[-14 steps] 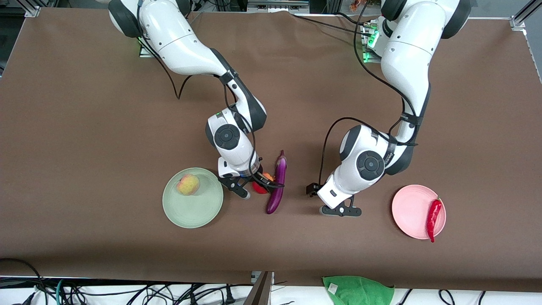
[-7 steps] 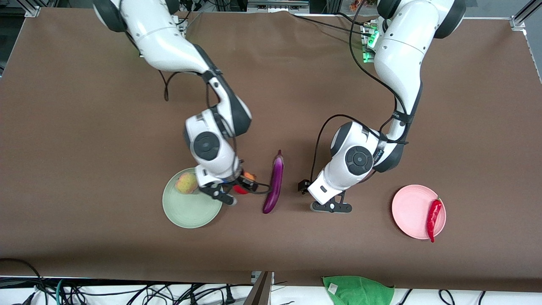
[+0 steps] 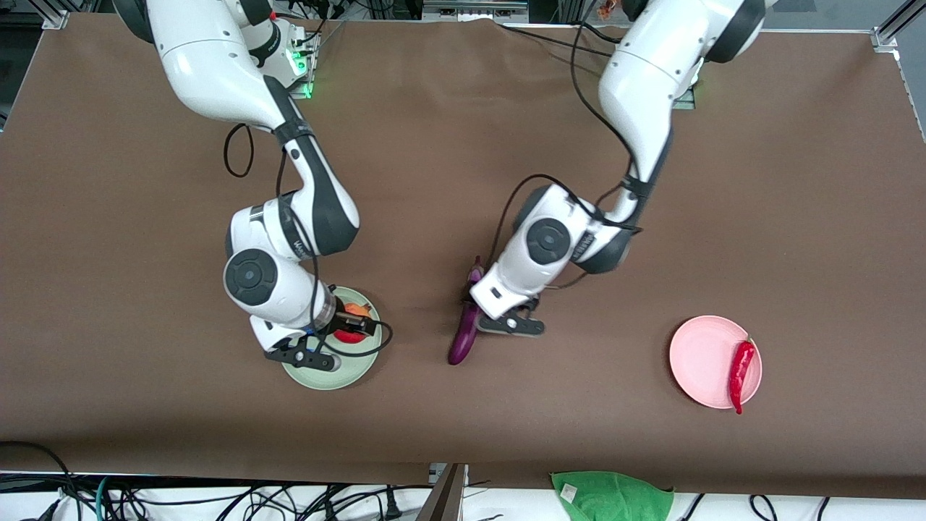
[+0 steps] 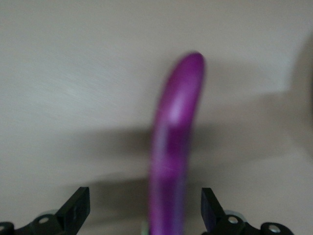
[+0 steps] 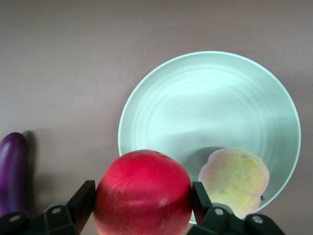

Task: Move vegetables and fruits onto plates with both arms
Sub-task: 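Release the pomegranate on the green plate while the left gripper grasps the eggplant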

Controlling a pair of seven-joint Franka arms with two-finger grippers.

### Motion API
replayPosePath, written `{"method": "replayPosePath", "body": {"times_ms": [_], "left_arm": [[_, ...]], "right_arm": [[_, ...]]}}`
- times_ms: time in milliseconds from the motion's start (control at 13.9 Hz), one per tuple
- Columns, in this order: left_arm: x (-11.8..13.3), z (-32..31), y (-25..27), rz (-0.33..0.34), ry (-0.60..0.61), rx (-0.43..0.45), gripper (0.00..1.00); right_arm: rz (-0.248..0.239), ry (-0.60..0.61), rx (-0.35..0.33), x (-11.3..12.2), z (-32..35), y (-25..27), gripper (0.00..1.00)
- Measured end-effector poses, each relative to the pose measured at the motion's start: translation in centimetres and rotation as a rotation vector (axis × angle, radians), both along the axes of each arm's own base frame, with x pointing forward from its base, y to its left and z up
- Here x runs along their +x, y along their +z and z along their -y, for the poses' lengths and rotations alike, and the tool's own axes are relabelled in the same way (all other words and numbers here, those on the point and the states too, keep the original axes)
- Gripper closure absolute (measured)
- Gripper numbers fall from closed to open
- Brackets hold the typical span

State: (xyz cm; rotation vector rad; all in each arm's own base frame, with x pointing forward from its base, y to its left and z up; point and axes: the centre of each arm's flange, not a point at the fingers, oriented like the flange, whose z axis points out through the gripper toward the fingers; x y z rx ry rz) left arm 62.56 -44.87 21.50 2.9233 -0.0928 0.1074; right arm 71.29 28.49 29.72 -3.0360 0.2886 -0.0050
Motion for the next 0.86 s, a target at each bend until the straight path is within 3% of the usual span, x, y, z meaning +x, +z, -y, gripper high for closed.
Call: {"method": "replayPosePath", "body": {"times_ms": [288,432,864], "left_arm": [[-1.9,2.4,-3.4,0.031,-0.023,0.005,0.00],[-1.6,1.8,-4.1,0.054,-0.050,0.048,0.00],[0.4,0.1,-2.7,0.107,-0.041,0.076,0.61]], "right_arm": [[-0.021,0.002,-0.007,-0.6,-0.2,-2.7,0.15],[-0.022,0.003,-0.009,-0.5,-0.2,-3.2,0.04],[-0.033,0.009,-0.009,-0.7,-0.1,-1.6,0.00]]}}
